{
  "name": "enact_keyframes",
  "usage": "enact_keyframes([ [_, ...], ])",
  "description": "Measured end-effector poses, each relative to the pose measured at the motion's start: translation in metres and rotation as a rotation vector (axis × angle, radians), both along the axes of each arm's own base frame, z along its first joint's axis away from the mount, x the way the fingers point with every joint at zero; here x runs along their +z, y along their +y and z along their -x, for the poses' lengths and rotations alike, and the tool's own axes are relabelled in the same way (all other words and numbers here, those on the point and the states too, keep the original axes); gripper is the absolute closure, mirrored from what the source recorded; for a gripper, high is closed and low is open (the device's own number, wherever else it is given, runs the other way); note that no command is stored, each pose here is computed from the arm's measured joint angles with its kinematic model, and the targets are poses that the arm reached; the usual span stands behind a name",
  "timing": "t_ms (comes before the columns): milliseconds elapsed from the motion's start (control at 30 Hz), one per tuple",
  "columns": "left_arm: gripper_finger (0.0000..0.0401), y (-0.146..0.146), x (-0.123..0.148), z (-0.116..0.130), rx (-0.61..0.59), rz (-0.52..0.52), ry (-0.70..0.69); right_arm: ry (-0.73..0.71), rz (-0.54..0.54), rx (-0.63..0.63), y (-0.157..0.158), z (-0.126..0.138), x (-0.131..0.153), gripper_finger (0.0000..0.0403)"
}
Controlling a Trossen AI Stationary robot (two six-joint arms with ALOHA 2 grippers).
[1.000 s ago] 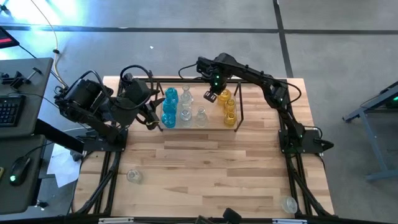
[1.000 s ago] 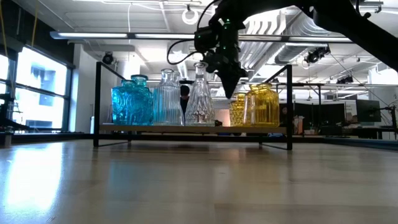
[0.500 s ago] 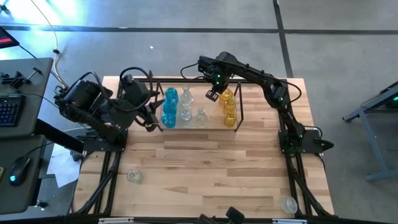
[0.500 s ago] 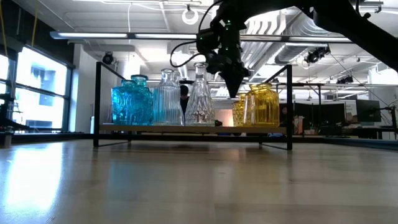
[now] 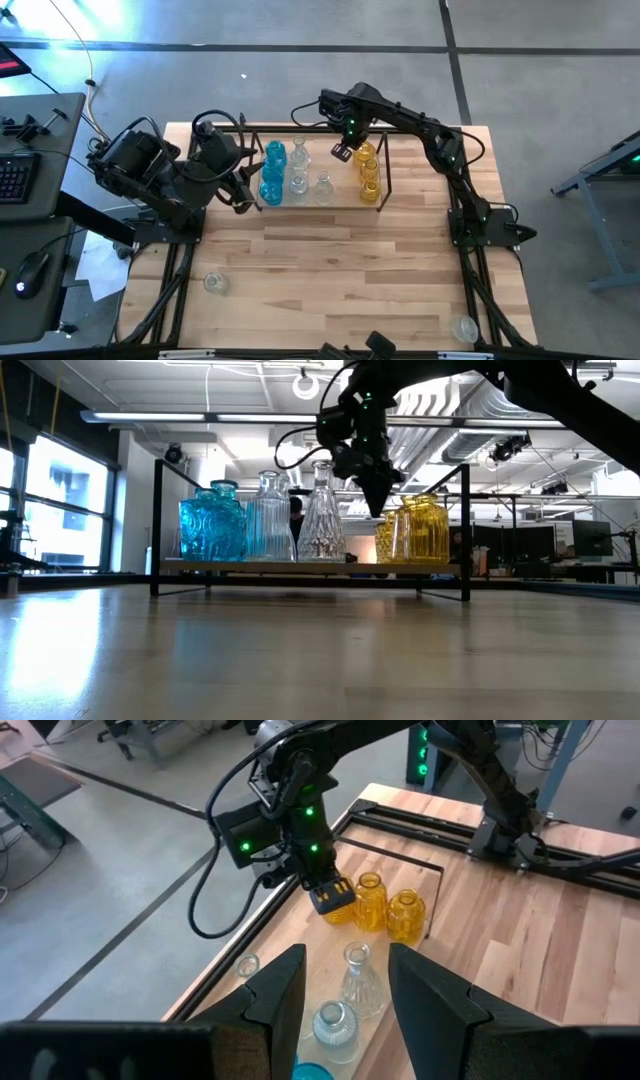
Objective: Sort vases onto shelf
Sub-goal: Put the yellow vase on the shelf aligned with the other yellow vases
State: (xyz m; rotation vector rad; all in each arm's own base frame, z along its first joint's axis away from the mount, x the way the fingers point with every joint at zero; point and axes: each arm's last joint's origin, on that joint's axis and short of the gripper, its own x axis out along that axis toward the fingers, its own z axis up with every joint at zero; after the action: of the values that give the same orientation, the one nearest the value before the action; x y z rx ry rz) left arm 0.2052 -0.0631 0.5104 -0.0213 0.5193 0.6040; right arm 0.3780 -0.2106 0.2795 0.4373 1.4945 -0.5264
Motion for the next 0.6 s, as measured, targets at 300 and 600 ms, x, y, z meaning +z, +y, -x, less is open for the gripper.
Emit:
enact_keyframes([
  [300,0.0265,0.0,-0.0001,-0.0001,0.0,0.0,0.0,-0.003,0.0,-0.043,0.0,0.0,0.0,0.0403],
  [600,0.0265,-0.0001,-0.0001,-0.0001,0.0,0.0,0.0,-0.017,-0.02,-0.132,-0.0019,0.0011,0.0,0.0403],
])
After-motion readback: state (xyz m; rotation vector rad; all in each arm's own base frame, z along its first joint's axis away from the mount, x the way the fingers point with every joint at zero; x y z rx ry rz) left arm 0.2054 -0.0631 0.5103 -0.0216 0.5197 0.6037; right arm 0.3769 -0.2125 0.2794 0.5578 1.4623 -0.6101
